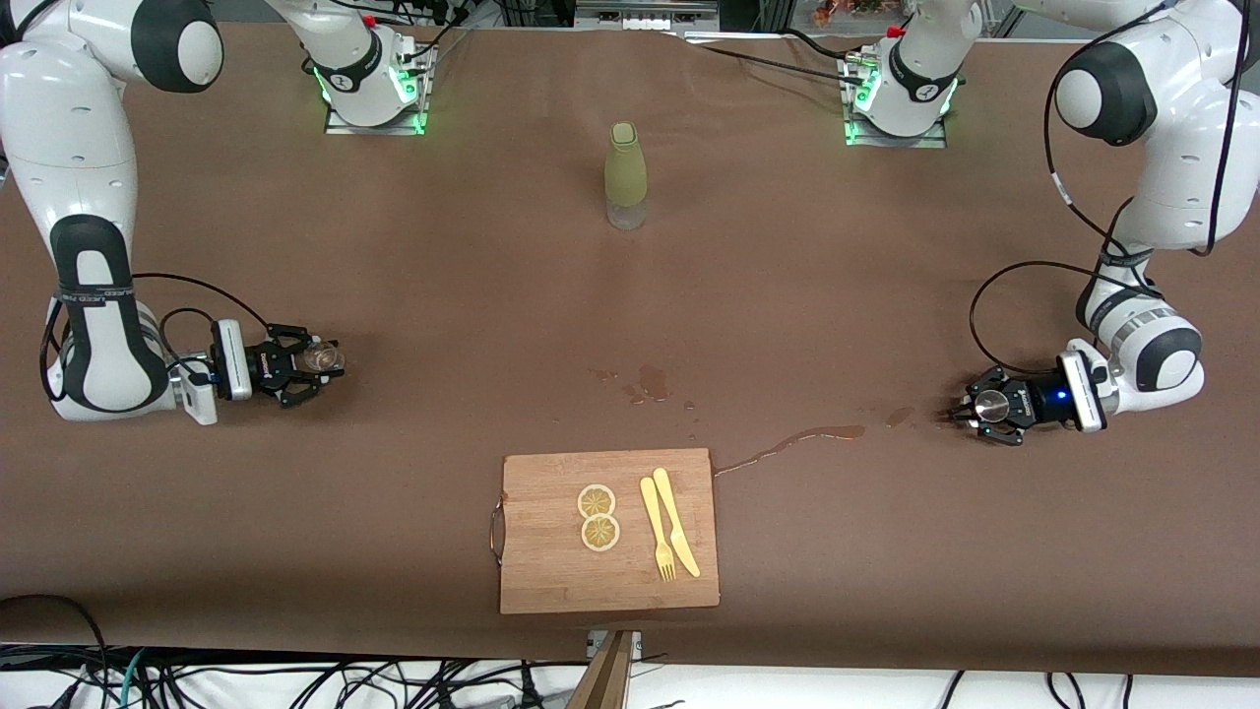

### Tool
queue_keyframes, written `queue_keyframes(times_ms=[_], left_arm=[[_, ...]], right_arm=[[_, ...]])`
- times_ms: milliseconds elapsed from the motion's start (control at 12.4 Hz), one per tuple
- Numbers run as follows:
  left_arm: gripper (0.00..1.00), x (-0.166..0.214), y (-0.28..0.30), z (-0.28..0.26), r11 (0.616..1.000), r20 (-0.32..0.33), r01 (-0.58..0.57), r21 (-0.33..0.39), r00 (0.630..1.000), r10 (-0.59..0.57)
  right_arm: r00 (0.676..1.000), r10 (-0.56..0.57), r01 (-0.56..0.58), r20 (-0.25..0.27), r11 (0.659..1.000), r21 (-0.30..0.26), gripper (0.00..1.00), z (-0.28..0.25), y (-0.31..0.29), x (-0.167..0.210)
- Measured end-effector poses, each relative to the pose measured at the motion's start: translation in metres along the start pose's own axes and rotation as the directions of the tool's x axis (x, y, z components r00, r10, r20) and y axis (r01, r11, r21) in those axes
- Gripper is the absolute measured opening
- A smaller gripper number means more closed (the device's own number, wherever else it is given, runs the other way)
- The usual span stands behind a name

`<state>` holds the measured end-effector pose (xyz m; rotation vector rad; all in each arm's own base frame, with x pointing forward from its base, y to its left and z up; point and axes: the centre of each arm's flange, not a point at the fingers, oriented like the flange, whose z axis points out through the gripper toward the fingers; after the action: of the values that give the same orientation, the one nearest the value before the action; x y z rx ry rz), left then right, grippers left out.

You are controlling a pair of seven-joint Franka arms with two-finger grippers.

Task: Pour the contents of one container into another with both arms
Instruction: 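Lower the jigger with the left gripper while the right gripper lowers the beaker, then open both grippers and release the jigger and beaker on the table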

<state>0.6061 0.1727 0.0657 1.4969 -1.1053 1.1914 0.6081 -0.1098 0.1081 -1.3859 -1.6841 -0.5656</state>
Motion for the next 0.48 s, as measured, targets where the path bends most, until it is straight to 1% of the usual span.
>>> queue_keyframes(times_ms=[81, 162, 242, 323, 485], left_arm=[[0.22, -0.002, 0.002, 0.0, 1.0, -0.001, 0.005, 0.0, 1.0, -0.005], [0.29, -0.003, 0.002, 0.0, 1.0, 0.0, 0.008, 0.001, 1.0, -0.008], [0.3, -0.004, 0.003, -0.001, 1.0, 0.001, 0.008, 0.002, 1.0, -0.008], [0.4, -0.004, 0.003, -0.002, 1.0, 0.002, 0.001, 0.003, 1.0, -0.001], [0.61, -0.004, 0.003, -0.004, 1.0, 0.005, -0.025, 0.005, 1.0, 0.025]], right_arm=[[1.0, 0.0, 0.0, 0.0, 1.0, 0.0, 0.65, 0.0, 0.0, 0.0], [1.0, 0.002, -0.002, 0.001, 1.0, -0.002, 0.77, -0.001, -0.001, -0.001], [1.0, 0.005, -0.005, 0.005, 1.0, -0.001, 0.91, -0.004, -0.003, -0.004], [1.0, 0.011, -0.011, 0.014, 1.0, 0.002, 0.99, -0.009, -0.007, -0.008], [0.999, 0.03, -0.03, 0.036, 1.0, 0.003, 1.0, -0.023, -0.019, -0.02]])
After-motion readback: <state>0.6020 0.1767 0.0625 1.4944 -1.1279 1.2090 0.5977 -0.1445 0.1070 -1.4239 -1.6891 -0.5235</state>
